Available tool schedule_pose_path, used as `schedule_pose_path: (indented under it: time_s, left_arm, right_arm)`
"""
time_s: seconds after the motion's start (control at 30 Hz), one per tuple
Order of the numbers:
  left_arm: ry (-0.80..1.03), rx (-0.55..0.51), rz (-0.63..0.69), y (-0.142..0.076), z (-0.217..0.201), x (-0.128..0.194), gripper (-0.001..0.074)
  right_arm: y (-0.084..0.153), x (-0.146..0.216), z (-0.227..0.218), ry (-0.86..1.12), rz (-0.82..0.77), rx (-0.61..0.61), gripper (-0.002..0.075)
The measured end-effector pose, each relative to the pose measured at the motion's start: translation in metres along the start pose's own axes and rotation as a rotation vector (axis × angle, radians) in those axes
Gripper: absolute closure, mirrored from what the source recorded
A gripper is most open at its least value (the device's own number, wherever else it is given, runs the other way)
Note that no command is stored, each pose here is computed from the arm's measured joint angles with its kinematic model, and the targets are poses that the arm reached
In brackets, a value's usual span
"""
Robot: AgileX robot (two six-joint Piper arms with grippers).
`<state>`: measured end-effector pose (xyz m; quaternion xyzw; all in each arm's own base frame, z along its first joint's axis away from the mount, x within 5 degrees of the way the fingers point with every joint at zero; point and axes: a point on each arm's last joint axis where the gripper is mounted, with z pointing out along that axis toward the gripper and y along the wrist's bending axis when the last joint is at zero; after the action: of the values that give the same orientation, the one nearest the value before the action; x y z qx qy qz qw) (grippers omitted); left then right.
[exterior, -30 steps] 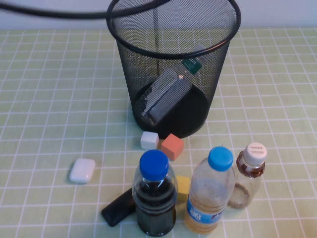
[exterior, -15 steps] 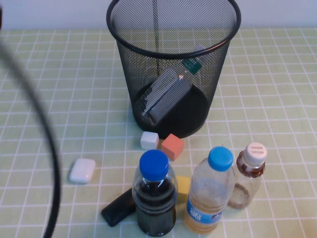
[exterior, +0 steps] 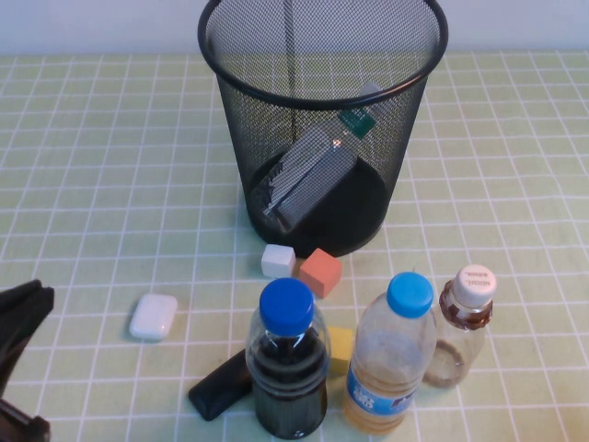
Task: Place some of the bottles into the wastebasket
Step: Pick up a bottle from the table with right arm
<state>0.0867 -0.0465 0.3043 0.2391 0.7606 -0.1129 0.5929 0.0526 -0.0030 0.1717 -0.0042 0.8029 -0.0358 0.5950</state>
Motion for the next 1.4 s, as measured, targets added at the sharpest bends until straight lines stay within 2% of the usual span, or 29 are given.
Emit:
schedule_pose_path:
  time_s: [0.27, 0.47, 0.57, 0.7, 0.83, 0.93, 1.4]
  left_arm:
    - [0.006, 0.0, -0.035, -0.002, 0.007, 0.017, 0.0736]
    - [-0.058, -0.031, -0.035, -0.002, 0.006, 0.036, 0.0736]
    - [-0.143, -0.106, -0.069, 0.001, -0.002, 0.054, 0.0736]
    - [-0.303, -0.269, -0.087, 0.007, -0.014, 0.074, 0.0736]
    - [-0.365, -0.418, -0.102, 0.011, -0.021, 0.091, 0.0736]
    - [-0.371, -0.466, -0.124, 0.012, -0.021, 0.103, 0.0736]
    - [-0.047, -0.389, -0.192, 0.005, -0.012, 0.134, 0.0736]
  right_arm:
    - [0.0, 0.0, 0.0, 0.0, 0.0, 0.0, 0.0736]
    - [0.0, 0.0, 0.0, 0.0, 0.0, 0.0, 0.0736]
    - [0.0, 0.0, 0.0, 0.0, 0.0, 0.0, 0.0736]
    - [0.0, 0.0, 0.0, 0.0, 0.0, 0.0, 0.0736]
    - [0.0, 0.0, 0.0, 0.0, 0.0, 0.0, 0.0736]
    - [0.0, 0.0, 0.0, 0.0, 0.0, 0.0, 0.0736]
    - [0.0, 0.0, 0.0, 0.002, 0.0, 0.0, 0.0736]
